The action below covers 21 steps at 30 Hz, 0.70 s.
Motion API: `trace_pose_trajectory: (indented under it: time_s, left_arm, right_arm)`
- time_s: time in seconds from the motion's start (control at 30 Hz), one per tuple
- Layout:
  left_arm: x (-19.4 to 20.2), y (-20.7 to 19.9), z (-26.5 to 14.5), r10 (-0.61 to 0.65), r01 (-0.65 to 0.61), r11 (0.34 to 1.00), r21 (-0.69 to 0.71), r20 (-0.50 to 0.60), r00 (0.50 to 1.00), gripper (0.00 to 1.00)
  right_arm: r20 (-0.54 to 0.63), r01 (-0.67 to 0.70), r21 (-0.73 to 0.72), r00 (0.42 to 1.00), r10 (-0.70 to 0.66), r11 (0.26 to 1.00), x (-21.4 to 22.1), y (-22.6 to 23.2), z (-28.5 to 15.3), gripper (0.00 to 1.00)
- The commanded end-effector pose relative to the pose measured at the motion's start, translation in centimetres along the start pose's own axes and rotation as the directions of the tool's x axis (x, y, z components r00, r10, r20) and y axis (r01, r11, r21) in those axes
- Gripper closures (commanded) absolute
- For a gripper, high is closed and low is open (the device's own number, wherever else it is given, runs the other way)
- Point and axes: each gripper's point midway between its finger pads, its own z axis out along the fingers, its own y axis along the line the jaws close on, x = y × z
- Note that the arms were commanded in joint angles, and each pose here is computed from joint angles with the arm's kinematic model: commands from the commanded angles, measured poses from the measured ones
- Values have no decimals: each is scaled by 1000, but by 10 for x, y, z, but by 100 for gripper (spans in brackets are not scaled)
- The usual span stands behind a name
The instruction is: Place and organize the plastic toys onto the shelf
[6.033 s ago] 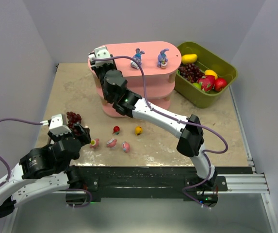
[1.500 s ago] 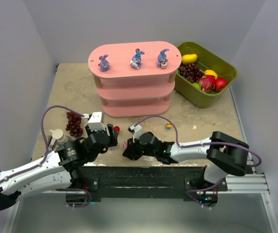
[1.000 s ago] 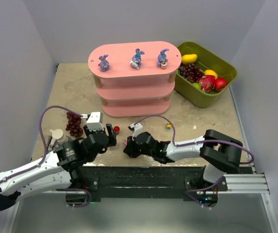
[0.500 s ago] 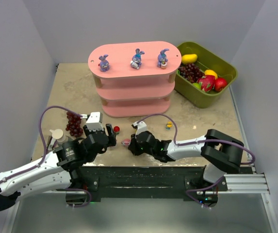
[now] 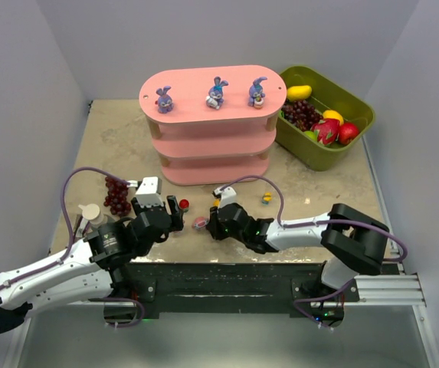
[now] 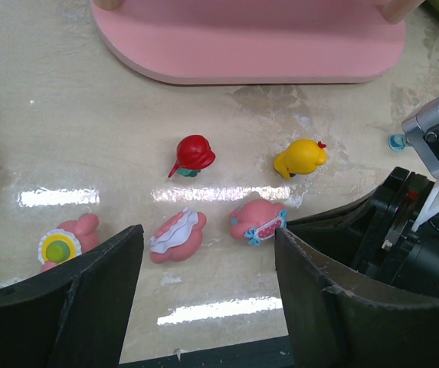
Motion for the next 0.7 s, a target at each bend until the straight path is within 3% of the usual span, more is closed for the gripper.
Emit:
trace_pose_trajectory:
  time_s: [0.0, 0.23, 0.43, 0.67]
  left_arm:
    - [-15, 0, -3, -43, 44, 999, -9, 50, 998, 26]
    - [-19, 2, -5, -46, 46, 999, -11, 61, 997, 26]
    - [-22, 7, -7, -42, 44, 999, -25, 77, 996, 25]
    - [-33, 6, -14, -58, 59, 998, -11, 92, 994, 25]
  right_arm:
    - [78, 1, -8, 997, 0, 1000, -27, 7, -3, 70]
    - [84, 65, -109, 995, -56, 992, -19, 12, -23, 32]
    - [103, 138, -188, 987, -121, 972, -10, 25, -23, 24]
    - [168, 204, -142, 969, -179, 969, -10, 31, -3, 19]
